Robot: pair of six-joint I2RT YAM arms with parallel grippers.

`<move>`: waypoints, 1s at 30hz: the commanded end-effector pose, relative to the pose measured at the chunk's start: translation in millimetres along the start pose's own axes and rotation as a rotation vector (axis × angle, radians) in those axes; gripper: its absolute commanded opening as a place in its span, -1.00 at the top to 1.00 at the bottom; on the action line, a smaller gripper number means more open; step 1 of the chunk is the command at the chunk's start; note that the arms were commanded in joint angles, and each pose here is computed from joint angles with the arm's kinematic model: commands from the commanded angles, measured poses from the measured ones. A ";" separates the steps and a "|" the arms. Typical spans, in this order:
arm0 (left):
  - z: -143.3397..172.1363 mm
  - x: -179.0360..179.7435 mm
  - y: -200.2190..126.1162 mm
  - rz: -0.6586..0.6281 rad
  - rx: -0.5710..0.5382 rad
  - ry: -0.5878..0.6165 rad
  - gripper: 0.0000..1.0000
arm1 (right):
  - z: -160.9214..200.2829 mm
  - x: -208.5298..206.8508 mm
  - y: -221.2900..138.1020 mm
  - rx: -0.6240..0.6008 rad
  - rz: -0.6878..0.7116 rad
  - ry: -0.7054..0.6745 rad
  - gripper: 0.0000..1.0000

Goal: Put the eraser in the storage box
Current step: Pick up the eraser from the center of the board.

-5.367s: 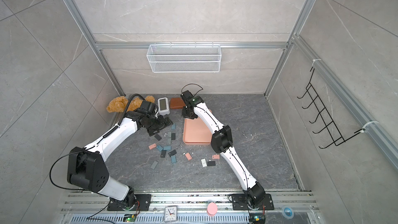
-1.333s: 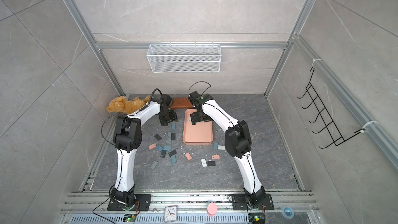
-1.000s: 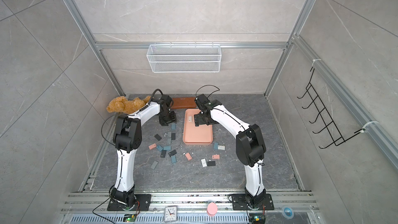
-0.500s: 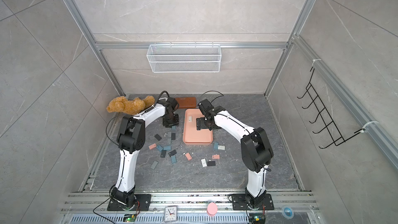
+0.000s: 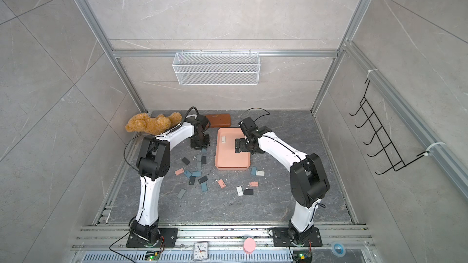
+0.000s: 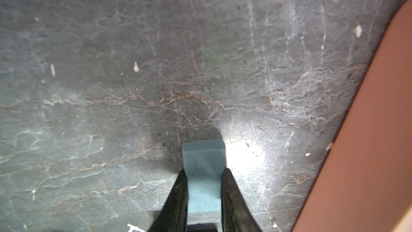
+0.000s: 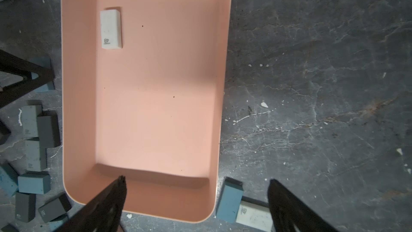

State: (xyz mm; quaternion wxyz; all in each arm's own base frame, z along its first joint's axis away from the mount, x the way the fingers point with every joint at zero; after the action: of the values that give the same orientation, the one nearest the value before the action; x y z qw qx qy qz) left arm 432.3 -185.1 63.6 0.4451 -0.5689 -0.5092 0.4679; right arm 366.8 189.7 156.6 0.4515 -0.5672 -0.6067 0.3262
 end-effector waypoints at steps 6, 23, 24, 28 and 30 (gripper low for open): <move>-28.9 -43.4 -80.5 0.114 -0.180 0.017 0.58 | -6.2 -11.0 -15.9 -0.038 -0.049 0.049 -0.99; -56.4 -123.7 -66.3 0.228 -0.254 0.032 0.57 | 1.9 -41.4 -1.9 -0.011 -0.060 0.120 -0.99; -57.3 -125.8 -63.3 0.229 -0.253 0.027 0.57 | 2.4 -42.5 -0.9 -0.008 -0.061 0.122 -0.99; -61.0 -129.8 -49.0 0.232 -0.249 0.018 0.57 | 3.3 -44.0 3.4 0.001 -0.068 0.129 -0.99; -63.8 -133.1 -44.2 0.246 -0.254 0.017 0.57 | 3.1 -43.5 5.1 0.005 -0.075 0.133 -0.99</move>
State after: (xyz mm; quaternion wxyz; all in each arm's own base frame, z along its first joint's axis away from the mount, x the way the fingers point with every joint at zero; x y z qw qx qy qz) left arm 473.7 -306.6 115.0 0.3441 -0.6678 -0.4905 0.4416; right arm 362.7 146.6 137.3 0.4996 -0.5673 -0.5877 0.2885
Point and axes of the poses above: each gripper's point midway between its finger pads, its own y axis out along the fingers, its own x axis along the line the jaws close on, z = x × y, the point moved 4 cm from there along -y, back along the fingers, and after that the axes turned 7 degrees about y, right-handed, at the moved point
